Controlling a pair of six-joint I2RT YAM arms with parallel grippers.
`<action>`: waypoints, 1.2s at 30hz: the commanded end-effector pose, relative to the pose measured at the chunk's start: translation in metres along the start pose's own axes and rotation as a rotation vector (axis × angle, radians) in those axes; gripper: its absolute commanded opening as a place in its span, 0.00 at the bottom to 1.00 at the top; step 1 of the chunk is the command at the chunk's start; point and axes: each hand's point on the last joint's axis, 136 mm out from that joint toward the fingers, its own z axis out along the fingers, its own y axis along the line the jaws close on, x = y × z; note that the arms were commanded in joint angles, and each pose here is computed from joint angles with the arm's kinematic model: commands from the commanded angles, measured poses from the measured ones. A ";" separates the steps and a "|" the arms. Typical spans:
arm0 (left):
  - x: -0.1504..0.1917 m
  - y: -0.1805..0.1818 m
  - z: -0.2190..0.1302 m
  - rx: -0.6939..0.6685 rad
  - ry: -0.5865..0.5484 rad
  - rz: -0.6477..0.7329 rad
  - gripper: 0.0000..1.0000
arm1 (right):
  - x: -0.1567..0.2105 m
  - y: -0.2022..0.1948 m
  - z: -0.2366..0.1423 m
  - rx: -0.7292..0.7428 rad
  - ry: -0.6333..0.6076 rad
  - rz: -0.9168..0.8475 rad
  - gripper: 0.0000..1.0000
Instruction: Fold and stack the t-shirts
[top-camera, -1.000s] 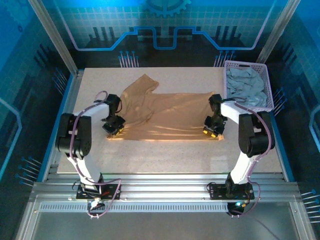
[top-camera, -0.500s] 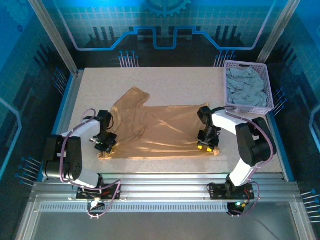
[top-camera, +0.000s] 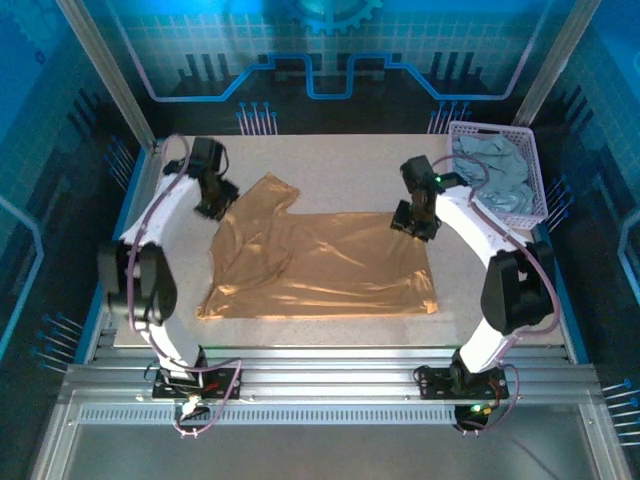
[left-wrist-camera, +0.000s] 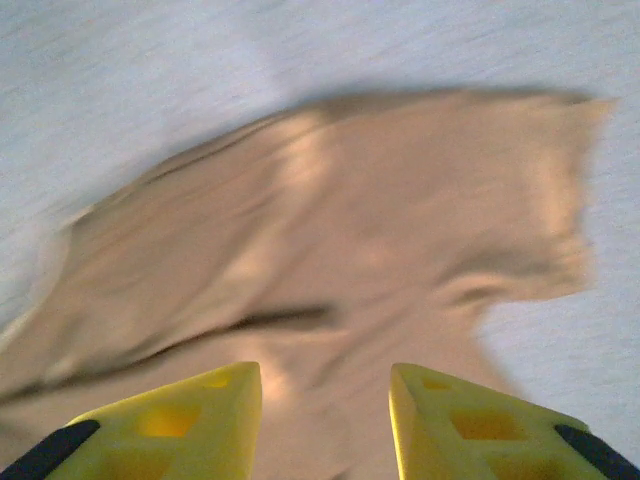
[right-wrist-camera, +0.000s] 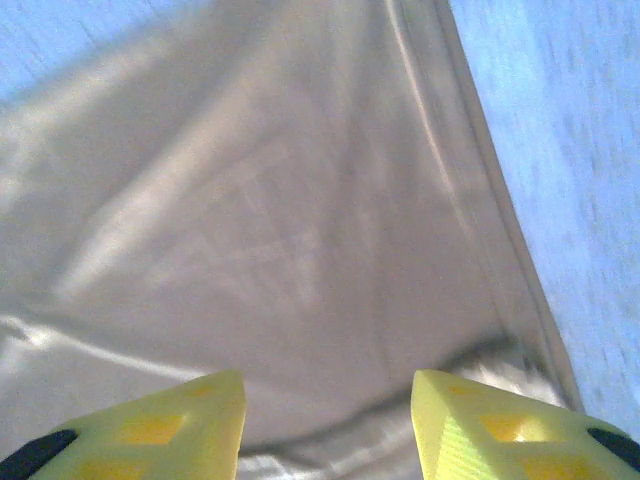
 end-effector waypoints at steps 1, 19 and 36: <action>-0.011 -0.045 0.040 0.042 0.004 0.207 0.41 | -0.039 0.005 0.028 0.027 -0.058 -0.059 0.49; -0.044 -0.130 0.132 0.233 -0.086 0.360 0.51 | -0.115 -0.023 0.120 0.249 -0.007 -0.046 0.50; -0.034 -0.115 0.166 0.051 -0.047 0.357 0.56 | -0.110 -0.032 0.126 0.270 0.054 0.043 0.07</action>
